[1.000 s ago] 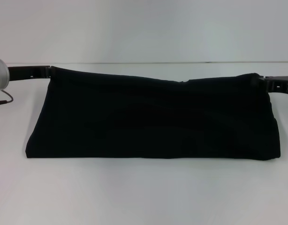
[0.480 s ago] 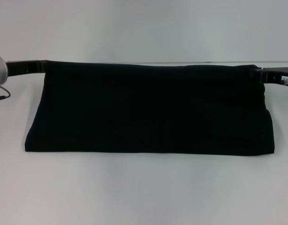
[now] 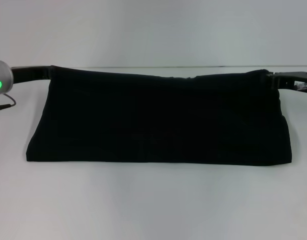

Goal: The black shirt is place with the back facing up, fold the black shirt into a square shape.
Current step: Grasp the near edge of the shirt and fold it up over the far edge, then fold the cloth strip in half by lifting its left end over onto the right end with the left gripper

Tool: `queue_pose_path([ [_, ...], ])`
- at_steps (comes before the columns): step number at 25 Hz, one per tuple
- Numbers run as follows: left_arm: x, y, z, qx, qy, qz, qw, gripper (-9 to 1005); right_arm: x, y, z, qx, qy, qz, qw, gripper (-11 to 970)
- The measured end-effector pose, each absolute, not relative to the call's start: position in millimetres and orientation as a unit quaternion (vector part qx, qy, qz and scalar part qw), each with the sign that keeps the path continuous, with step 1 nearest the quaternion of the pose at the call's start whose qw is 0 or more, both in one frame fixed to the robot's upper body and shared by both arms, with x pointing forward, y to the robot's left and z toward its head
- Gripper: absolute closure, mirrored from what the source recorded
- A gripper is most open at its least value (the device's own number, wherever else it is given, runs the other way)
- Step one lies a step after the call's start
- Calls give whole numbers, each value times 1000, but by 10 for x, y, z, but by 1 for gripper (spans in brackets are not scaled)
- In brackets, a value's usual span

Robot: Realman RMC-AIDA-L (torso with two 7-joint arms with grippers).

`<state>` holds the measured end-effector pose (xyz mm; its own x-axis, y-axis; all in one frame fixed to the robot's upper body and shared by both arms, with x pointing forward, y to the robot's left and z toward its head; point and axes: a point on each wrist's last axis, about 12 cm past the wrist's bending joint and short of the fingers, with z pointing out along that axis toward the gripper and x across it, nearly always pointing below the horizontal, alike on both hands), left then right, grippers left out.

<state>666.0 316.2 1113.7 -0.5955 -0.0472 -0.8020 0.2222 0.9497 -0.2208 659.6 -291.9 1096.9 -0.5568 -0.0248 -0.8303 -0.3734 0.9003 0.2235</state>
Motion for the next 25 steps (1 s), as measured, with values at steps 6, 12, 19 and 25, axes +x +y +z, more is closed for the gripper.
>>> queue_pose_path([
  [6, 6680, 3032, 11066, 77, 881, -115, 452, 925, 6609, -2898, 10955, -110, 867, 183, 451, 766],
  [12, 6723, 3056, 11048, 47, 881, -73, 465, 811, 6653, -3072, 10988, -61, 872, 149, 463, 729],
  [19, 6532, 3224, 11109, 27, 887, -158, 434, 507, 6487, -3275, 11133, -56, 866, 232, 439, 597],
  [25, 6136, 3341, 11194, 61, 889, -261, 373, 296, 6089, -3450, 11127, -68, 858, 327, 391, 416],
])
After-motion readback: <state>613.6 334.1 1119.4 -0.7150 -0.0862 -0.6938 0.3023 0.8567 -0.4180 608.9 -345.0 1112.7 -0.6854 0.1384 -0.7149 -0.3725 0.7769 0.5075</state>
